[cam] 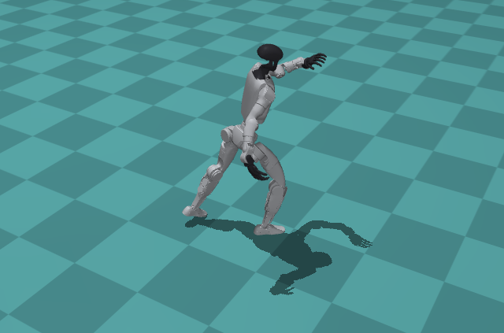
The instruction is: Kungfu
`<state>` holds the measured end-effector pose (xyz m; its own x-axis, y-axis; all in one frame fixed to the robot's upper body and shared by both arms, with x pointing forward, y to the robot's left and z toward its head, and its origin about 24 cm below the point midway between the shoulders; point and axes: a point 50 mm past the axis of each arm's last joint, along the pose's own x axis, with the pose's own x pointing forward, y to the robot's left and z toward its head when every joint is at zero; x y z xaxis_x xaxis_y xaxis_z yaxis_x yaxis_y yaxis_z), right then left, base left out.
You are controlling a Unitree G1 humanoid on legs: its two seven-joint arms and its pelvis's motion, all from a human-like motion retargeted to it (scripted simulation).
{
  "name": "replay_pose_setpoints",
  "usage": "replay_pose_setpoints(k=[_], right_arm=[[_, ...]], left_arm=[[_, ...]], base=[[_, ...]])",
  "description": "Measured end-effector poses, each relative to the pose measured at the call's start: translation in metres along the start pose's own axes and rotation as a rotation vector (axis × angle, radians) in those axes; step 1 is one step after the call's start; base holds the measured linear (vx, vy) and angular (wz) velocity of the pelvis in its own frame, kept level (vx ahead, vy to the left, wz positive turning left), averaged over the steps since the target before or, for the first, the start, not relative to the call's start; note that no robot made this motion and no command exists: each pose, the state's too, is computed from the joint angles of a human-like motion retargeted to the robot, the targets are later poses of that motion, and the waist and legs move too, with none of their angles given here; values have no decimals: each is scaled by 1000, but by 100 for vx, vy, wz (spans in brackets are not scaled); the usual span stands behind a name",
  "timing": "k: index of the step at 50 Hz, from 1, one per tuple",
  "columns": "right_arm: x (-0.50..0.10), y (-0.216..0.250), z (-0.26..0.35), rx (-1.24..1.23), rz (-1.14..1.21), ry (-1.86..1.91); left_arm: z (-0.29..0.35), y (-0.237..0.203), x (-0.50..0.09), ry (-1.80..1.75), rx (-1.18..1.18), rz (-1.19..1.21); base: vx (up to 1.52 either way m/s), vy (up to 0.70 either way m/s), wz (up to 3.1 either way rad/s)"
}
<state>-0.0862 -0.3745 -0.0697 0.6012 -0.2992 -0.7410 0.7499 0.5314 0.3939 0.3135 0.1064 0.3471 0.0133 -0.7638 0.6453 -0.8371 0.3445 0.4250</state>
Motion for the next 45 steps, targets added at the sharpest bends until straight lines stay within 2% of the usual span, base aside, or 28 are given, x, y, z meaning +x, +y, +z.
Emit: replay_pose_setpoints(k=[3, 7, 12, 15, 17, 20, 24, 31, 36, 45], right_arm=[[9, 24, 65, -182, 129, -26], [30, 85, 120, -281, 396, -53], [51, 205, 163, -513, 808, -89], [80, 291, 134, -592, 1090, -7], [103, 342, 87, -573, 1251, 181], [118, 387, 6, -550, 1383, 532], [114, 397, -51, -569, 1415, 801], [110, 377, -99, -454, 1399, 940], [117, 375, -89, -481, 1344, 854], [119, 408, -37, -887, 1380, 420]], left_arm=[[29, -39, -23, 108, -138, -32], [86, -86, -55, 226, -358, -141], [161, -121, -109, 400, -522, -293], [217, -129, -171, 605, -548, -470], [258, -123, -214, 769, -577, -621], [306, -108, -258, 1031, -650, -811], [324, -94, -275, 1176, -723, -848], [318, -79, -287, 1163, -599, -841], [325, -79, -285, 1187, -617, -860], [332, -61, -313, 1440, -616, -929]], base=[[-27, -42, 195], [-45, -44, 242], [-34, -29, 188], [-6, 0, 27], [-8, 10, -5], [-12, 15, 52], [-22, 31, 123], [5, 10, 65], [20, 2, -15], [31, -1, -31]])
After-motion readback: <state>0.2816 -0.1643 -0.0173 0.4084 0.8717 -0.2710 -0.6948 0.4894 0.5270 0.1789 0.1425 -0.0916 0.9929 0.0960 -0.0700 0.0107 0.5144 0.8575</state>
